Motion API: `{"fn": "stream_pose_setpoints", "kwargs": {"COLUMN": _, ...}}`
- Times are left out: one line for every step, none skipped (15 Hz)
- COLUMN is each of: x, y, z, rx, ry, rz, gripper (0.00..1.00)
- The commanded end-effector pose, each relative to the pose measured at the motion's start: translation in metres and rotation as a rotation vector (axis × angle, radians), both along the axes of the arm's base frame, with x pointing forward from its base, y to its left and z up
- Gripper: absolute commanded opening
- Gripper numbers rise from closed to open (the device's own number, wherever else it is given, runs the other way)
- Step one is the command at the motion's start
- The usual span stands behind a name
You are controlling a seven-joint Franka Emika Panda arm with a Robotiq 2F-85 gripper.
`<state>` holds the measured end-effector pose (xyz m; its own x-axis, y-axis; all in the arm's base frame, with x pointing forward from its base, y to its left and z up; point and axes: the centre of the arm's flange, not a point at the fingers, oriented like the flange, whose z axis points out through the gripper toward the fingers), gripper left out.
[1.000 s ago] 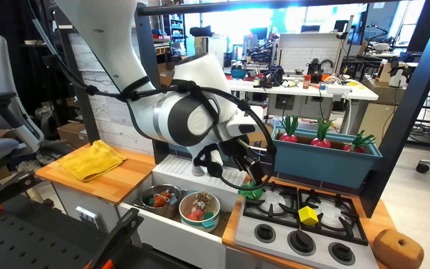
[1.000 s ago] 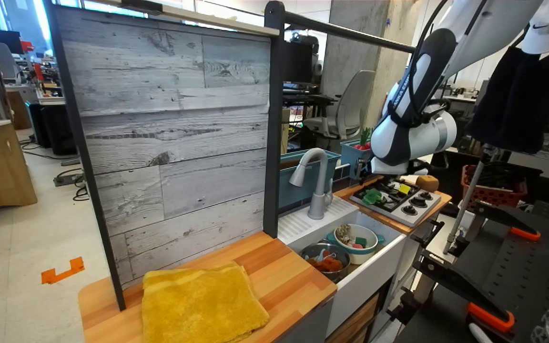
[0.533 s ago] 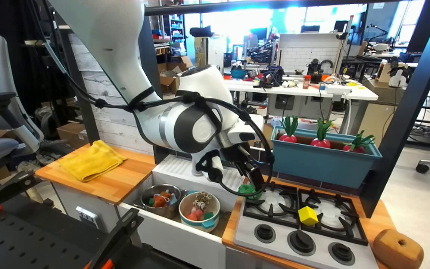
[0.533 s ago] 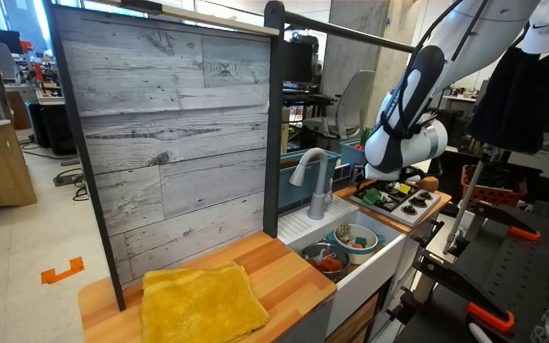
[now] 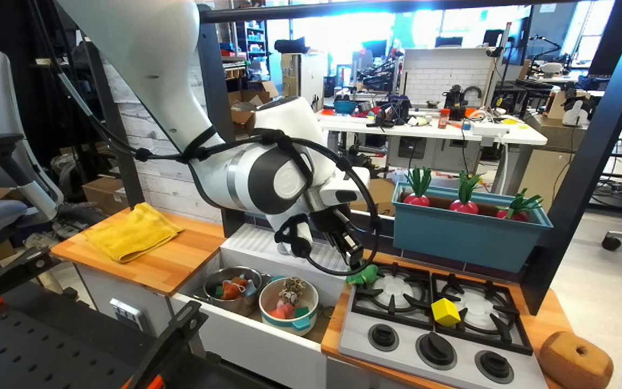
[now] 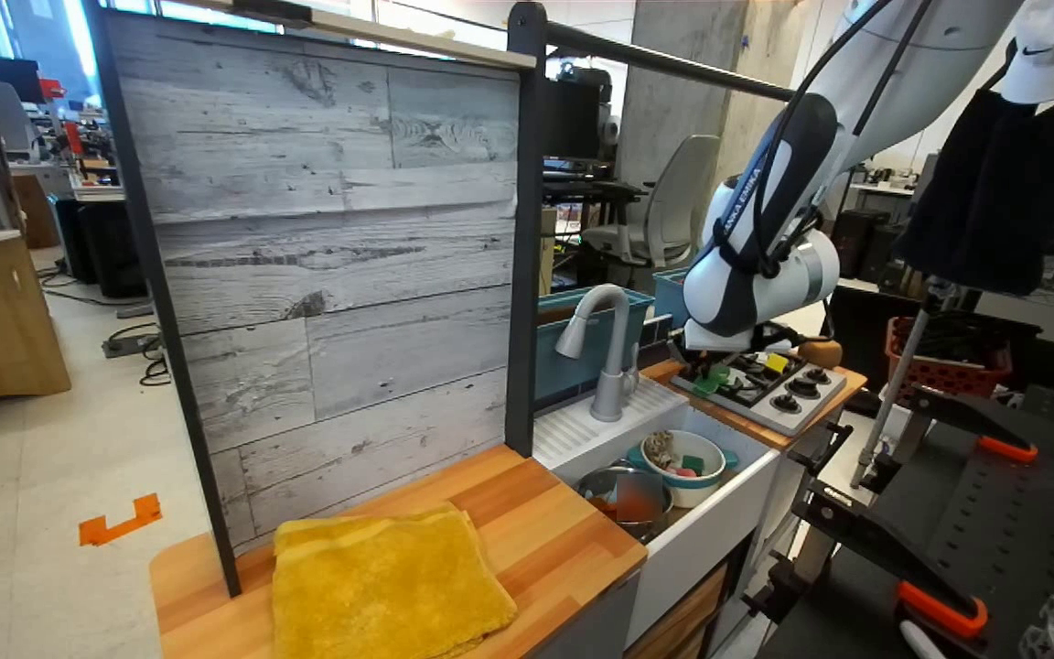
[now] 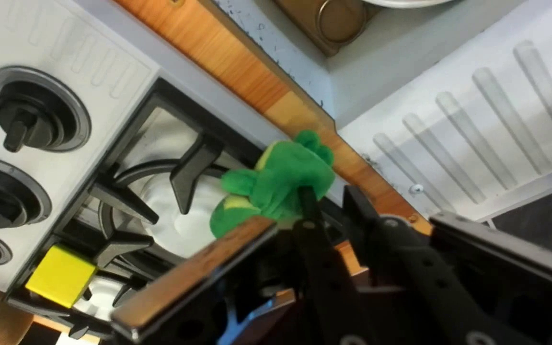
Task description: Pick up the plush toys from the counter and stove and put them in the pots, then wipe the counter with the towel
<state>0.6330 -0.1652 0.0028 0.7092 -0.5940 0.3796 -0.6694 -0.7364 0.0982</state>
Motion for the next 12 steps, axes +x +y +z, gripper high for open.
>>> {"fn": "stream_pose_setpoints", "kwargs": {"x": 0.011, "y": 0.000, "z": -0.006, "rx": -0.054, "ry": 0.071, "rz": -0.054, "gripper": 0.22}}
{"fn": "stream_pose_setpoints", "kwargs": {"x": 0.010, "y": -0.002, "z": -0.007, "rx": -0.075, "ry": 0.101, "rz": -0.074, "gripper": 0.25}}
{"fn": "stream_pose_setpoints", "kwargs": {"x": 0.008, "y": -0.004, "z": -0.007, "rx": -0.098, "ry": 0.129, "rz": -0.093, "gripper": 0.36}}
{"fn": "stream_pose_setpoints", "kwargs": {"x": 0.006, "y": -0.006, "z": -0.007, "rx": -0.118, "ry": 0.154, "rz": -0.105, "gripper": 0.49}}
{"fn": "stream_pose_setpoints", "kwargs": {"x": 0.006, "y": -0.007, "z": -0.006, "rx": -0.135, "ry": 0.174, "rz": -0.111, "gripper": 0.51}}
{"fn": "stream_pose_setpoints", "kwargs": {"x": 0.006, "y": -0.007, "z": -0.007, "rx": -0.137, "ry": 0.184, "rz": -0.121, "gripper": 0.57}}
{"fn": "stream_pose_setpoints", "kwargs": {"x": 0.006, "y": -0.006, "z": -0.008, "rx": -0.131, "ry": 0.189, "rz": -0.127, "gripper": 0.63}}
{"fn": "stream_pose_setpoints", "kwargs": {"x": 0.007, "y": -0.004, "z": -0.009, "rx": -0.133, "ry": 0.189, "rz": -0.127, "gripper": 0.70}}
{"fn": "stream_pose_setpoints", "kwargs": {"x": 0.008, "y": -0.002, "z": -0.010, "rx": -0.133, "ry": 0.193, "rz": -0.127, "gripper": 0.76}}
{"fn": "stream_pose_setpoints", "kwargs": {"x": 0.010, "y": 0.000, "z": -0.010, "rx": -0.135, "ry": 0.189, "rz": -0.122, "gripper": 0.81}}
{"fn": "stream_pose_setpoints", "kwargs": {"x": 0.011, "y": 0.001, "z": -0.010, "rx": -0.137, "ry": 0.179, "rz": -0.117, "gripper": 0.89}}
{"fn": "stream_pose_setpoints", "kwargs": {"x": 0.012, "y": 0.004, "z": -0.009, "rx": -0.135, "ry": 0.174, "rz": -0.112, "gripper": 0.95}}
